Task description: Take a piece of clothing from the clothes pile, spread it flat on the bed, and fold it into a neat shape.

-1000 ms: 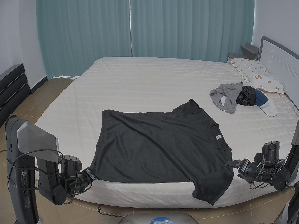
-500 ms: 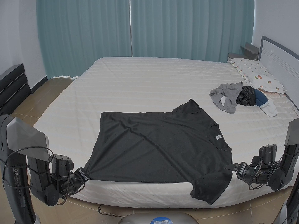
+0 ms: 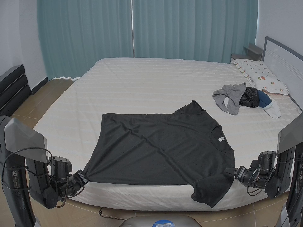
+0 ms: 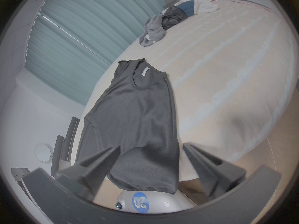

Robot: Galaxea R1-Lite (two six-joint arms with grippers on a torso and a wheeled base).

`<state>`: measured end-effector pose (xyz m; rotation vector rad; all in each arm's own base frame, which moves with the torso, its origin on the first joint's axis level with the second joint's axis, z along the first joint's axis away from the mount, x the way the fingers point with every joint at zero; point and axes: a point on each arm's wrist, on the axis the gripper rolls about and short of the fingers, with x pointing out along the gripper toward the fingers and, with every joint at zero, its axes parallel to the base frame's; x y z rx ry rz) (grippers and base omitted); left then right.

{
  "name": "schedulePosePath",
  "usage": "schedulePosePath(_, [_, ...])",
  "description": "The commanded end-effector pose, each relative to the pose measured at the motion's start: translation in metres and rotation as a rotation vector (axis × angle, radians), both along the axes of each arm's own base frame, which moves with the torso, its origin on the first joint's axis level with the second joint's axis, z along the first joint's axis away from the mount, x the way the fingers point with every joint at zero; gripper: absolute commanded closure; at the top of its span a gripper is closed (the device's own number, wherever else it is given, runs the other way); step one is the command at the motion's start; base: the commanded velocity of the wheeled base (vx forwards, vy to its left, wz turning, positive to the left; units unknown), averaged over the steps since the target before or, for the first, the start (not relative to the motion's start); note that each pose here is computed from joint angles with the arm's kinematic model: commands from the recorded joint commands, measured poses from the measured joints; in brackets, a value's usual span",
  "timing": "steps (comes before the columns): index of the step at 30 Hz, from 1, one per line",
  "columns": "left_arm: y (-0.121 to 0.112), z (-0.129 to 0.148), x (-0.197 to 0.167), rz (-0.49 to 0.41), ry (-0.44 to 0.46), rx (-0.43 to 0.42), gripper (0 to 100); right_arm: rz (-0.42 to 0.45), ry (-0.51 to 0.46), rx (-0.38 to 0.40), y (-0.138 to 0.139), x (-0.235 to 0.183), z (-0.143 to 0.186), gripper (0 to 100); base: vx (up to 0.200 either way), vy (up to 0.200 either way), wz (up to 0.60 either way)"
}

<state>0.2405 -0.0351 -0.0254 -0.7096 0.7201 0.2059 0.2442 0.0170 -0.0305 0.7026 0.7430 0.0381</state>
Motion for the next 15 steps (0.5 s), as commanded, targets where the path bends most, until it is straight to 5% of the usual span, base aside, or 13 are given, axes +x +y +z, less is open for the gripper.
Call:
schedulePosePath(1, [0.0,0.0,-0.001,-0.002,0.001,-0.001,100,-0.003,0.049,-0.004,-0.001,-0.001,-0.013,100,0.0,0.0,0.0])
schedulePosePath(15, [0.0,-0.002,-0.001,-0.002,0.01,0.001,100,-0.082,-0.01,-0.051,-0.025,-0.011,0.009,100,0.0,0.0,0.0])
